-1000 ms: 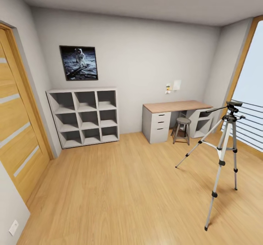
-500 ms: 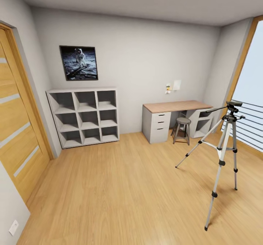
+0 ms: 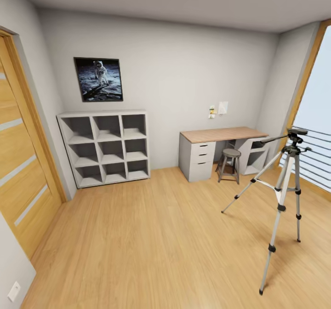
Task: Attach the digital camera to the camera tripod in the bedroom.
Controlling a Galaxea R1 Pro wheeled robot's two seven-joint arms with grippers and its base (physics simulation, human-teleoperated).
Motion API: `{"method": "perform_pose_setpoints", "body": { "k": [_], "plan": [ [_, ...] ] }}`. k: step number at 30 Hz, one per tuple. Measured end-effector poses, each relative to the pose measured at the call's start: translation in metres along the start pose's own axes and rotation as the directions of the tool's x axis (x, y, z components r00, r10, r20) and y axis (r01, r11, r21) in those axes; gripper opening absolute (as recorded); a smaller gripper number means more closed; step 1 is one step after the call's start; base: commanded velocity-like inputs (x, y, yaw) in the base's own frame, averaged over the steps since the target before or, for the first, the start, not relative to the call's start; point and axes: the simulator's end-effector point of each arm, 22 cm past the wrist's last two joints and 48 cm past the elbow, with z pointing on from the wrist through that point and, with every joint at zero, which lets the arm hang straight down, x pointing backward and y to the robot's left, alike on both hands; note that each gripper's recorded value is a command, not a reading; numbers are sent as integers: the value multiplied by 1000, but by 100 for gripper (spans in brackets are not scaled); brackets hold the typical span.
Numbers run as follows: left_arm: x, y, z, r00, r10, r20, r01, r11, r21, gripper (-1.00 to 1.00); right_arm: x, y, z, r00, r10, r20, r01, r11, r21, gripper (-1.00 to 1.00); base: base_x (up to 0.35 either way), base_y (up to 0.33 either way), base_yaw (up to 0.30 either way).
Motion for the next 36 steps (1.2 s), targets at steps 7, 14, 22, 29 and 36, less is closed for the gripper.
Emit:
{"method": "perform_pose_setpoints", "body": {
  "k": [7,14,22,29,36],
  "plan": [
    [1,0,0,1000,1,-6,-1,1000,0,-100,0,1,0,1000,-3,0,3,1000,-6,100,322,0,0],
    [2,0,0,1000,1,-6,-1,1000,1,-100,0,3,0,1000,-4,0,4,1000,-12,100,330,0,0],
    [2,-2,0,1000,1,-7,-1,1000,2,-100,0,3,0,1000,-4,0,4,1000,-12,100,331,0,0],
    [2,-2,0,1000,1,-7,-1,1000,3,-100,0,2,0,1000,-2,0,2,1000,-11,100,331,0,0],
    [2,-1,0,1000,-6,-6,6,1000,0,-100,2,5,0,1000,-4,-10,3,1000,-19,100,95,0,0]
  ]
}}
